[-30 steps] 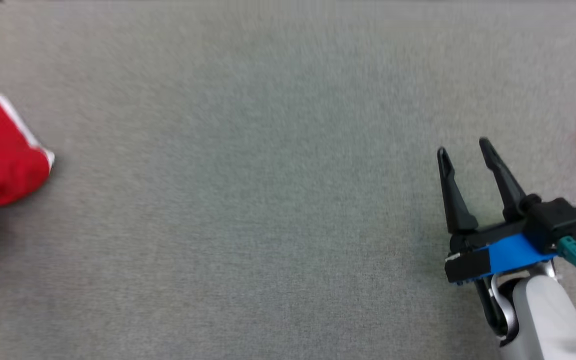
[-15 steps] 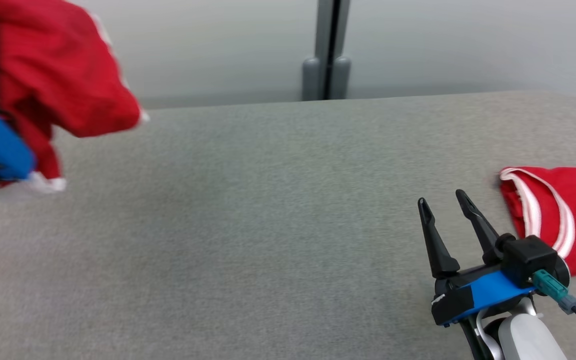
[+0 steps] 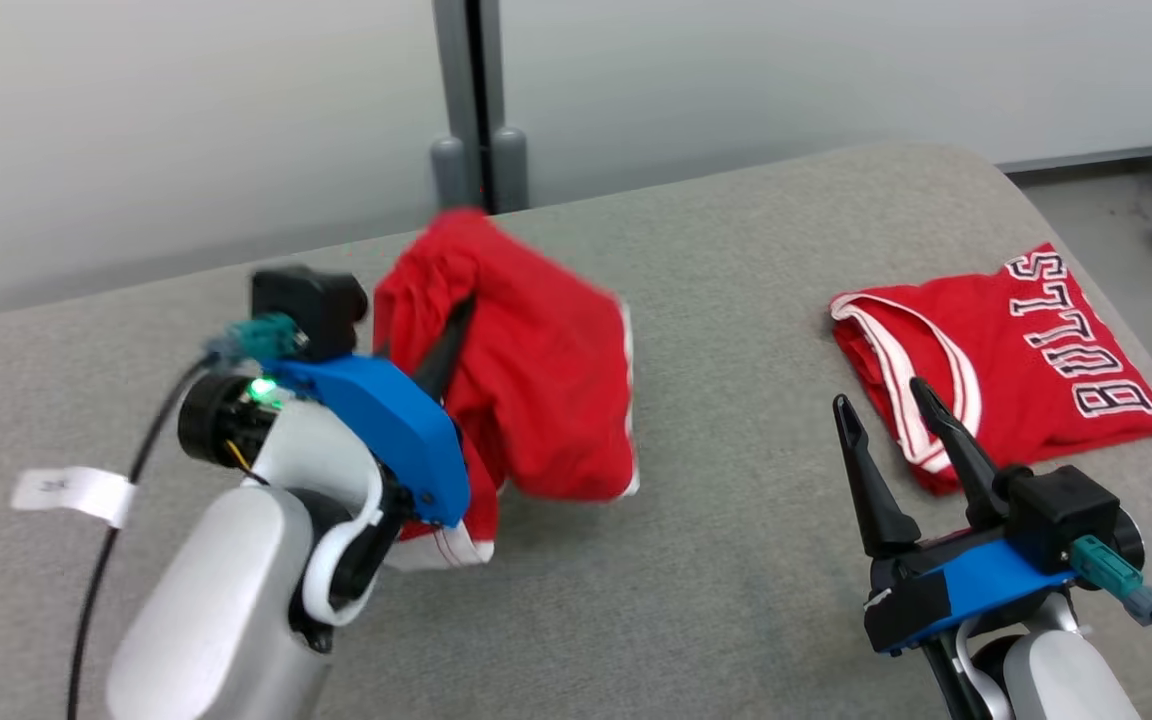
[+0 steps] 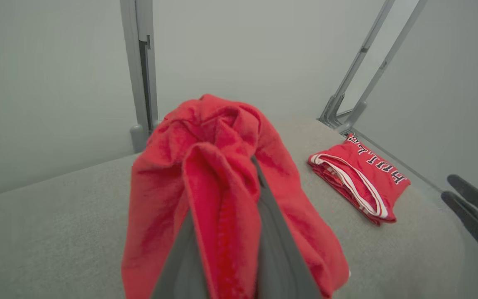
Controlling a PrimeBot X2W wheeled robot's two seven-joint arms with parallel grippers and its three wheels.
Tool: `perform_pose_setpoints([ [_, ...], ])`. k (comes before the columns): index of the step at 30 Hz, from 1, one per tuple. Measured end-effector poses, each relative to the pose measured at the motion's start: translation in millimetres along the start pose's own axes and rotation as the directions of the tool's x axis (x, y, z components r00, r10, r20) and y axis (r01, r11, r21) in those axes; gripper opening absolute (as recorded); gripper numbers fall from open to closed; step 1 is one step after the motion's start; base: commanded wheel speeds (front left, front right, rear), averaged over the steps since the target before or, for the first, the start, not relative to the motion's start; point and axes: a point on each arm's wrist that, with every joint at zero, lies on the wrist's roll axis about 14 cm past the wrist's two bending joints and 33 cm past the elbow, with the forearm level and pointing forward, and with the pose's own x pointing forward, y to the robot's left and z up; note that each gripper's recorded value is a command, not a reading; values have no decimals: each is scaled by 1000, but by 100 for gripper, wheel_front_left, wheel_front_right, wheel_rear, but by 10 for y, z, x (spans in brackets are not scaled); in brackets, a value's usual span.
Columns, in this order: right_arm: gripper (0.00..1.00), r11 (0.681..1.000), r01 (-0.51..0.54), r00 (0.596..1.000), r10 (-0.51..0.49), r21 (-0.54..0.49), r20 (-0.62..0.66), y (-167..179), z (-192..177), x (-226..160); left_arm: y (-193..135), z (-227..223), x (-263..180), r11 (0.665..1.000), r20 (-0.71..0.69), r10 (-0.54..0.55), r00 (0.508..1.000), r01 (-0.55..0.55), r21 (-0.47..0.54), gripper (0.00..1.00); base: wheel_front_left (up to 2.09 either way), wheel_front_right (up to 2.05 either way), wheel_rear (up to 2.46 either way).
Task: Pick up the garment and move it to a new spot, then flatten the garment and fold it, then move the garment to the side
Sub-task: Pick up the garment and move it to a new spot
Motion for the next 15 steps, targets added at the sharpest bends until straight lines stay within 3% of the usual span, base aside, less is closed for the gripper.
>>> perform_pose_setpoints([
  [5,100,999,34,999,-34,-2,-10,-105,-24,-64,98,-687,207,998,-136,61,989,-63,-13,0,0,0,0],
  [6,100,999,38,999,-38,-2,-11,-118,-26,-75,105,-803,227,997,-157,69,985,-73,-16,29,0,0,0],
  [7,100,999,41,999,-41,-2,-12,-126,-28,-82,109,-892,245,997,-170,76,983,-80,-17,84,0,0,0],
  [8,100,999,43,999,-43,-3,-11,-132,-27,-86,104,-960,257,996,-178,80,981,-86,-24,100,0,0,0],
  [11,100,999,45,999,-45,-1,-11,-134,-31,-92,61,-1073,277,996,-168,76,983,-82,-27,100,0,0,0],
  [15,100,999,52,999,-52,3,3,-164,10,-90,53,-880,264,994,-51,87,995,-90,-62,100,0,0,0],
])
